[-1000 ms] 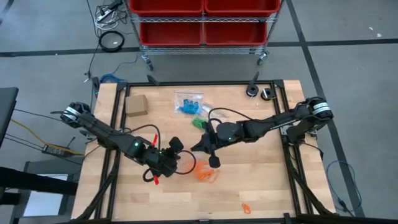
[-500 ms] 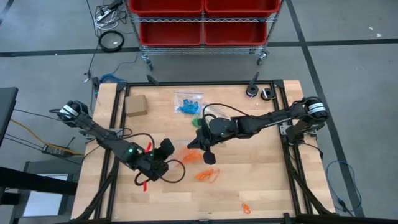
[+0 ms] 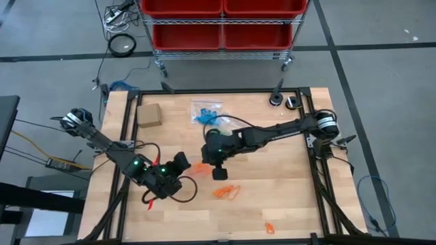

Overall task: Sort rubber bands
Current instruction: Put the orange rubber band into the transparent zip bag

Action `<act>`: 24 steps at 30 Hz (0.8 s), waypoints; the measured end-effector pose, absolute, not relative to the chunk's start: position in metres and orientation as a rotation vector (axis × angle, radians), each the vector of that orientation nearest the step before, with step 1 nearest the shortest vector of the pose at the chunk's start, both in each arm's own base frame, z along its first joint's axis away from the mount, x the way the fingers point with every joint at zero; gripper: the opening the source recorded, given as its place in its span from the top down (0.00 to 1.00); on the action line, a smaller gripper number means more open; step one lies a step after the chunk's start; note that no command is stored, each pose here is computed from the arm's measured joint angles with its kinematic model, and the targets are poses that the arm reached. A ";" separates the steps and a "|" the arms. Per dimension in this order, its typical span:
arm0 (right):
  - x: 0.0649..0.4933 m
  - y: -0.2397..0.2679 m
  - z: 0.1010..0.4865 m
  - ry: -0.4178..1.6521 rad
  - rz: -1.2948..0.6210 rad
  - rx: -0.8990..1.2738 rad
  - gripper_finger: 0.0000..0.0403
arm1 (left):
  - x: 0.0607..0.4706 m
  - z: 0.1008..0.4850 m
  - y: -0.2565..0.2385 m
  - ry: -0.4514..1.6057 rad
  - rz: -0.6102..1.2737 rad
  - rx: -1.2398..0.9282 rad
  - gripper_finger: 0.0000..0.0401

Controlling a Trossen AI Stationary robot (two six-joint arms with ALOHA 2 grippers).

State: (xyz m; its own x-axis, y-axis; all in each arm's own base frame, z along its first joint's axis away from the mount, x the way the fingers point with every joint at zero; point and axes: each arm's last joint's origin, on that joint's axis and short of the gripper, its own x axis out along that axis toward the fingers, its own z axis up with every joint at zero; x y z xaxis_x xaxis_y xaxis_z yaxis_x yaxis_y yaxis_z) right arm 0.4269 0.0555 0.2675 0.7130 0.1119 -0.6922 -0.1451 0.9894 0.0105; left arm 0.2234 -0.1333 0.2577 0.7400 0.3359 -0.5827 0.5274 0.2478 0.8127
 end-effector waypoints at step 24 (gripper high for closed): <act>0.364 0.117 0.334 0.688 -0.045 -0.218 0.46 | 0.225 0.270 -0.138 0.737 -0.059 1.299 1.00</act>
State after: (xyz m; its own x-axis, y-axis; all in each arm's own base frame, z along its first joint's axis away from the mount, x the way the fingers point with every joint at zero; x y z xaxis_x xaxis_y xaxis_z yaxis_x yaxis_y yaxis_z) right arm 0.3640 0.1169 0.3336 0.7728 -0.1128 -0.6246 -0.0306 0.9763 -0.2143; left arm 0.2253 -0.1381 0.2697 0.7737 0.3572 -0.5233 0.4353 0.3006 0.8486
